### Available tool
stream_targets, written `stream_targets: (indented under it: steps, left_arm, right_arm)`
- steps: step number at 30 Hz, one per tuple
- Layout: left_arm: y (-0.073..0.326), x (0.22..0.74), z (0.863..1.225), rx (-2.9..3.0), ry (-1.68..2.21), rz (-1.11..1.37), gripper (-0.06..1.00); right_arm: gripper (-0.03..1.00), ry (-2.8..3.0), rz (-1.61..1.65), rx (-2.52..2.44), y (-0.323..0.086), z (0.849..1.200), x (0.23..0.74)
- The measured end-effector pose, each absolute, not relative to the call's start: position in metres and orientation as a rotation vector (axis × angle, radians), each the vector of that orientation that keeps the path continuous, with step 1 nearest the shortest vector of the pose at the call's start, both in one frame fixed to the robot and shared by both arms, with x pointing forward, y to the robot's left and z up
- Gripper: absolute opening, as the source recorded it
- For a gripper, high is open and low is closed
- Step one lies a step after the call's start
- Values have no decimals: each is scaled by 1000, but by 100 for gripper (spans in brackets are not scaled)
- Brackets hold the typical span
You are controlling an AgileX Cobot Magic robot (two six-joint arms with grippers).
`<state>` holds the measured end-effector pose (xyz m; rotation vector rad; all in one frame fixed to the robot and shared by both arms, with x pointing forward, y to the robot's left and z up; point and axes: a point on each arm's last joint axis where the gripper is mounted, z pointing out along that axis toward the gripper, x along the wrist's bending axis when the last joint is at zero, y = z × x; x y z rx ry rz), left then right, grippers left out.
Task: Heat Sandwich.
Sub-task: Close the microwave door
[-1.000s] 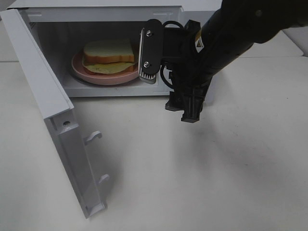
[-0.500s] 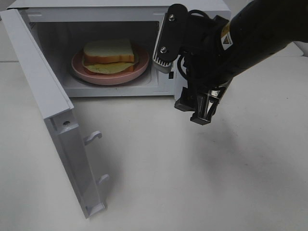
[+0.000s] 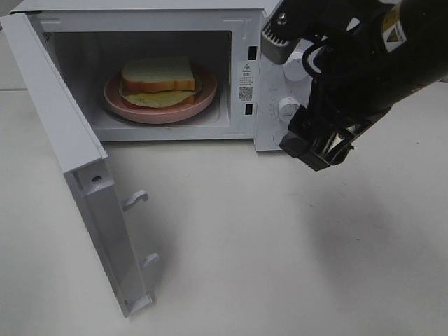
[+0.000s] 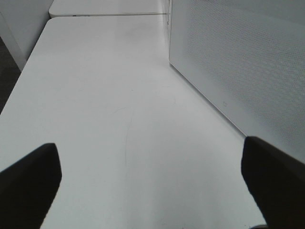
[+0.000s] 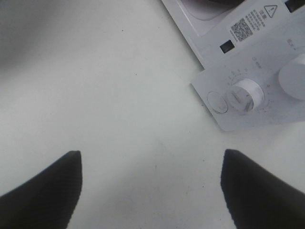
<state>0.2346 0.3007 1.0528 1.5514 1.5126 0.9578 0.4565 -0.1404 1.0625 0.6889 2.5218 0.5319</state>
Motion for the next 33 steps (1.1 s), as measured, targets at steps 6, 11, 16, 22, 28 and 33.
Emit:
stream_targets:
  steps: [6, 11, 16, 22, 28, 33]
  left_arm:
    - [301, 235, 1053, 1551, 1513, 958, 97]
    - [301, 235, 1053, 1551, 1513, 958, 97]
    - [301, 235, 1053, 1551, 1513, 958, 97]
    - [301, 235, 1053, 1551, 1513, 958, 97]
    - [301, 235, 1053, 1551, 1513, 958, 97]
    - [301, 235, 1053, 1551, 1513, 958, 97]
  right_arm:
    - [77, 2472, 590, 759, -150, 1080, 445]
    - [77, 2444, 616, 834, -159, 1091, 435]
    - [77, 2446, 591, 918, -167, 1095, 426]
    - [77, 2498, 463, 1012, -176, 1092, 417]
    - [77, 2509, 422, 1052, -183, 1090, 410]
    - [77, 2506, 425, 1058, -194, 1087, 396]
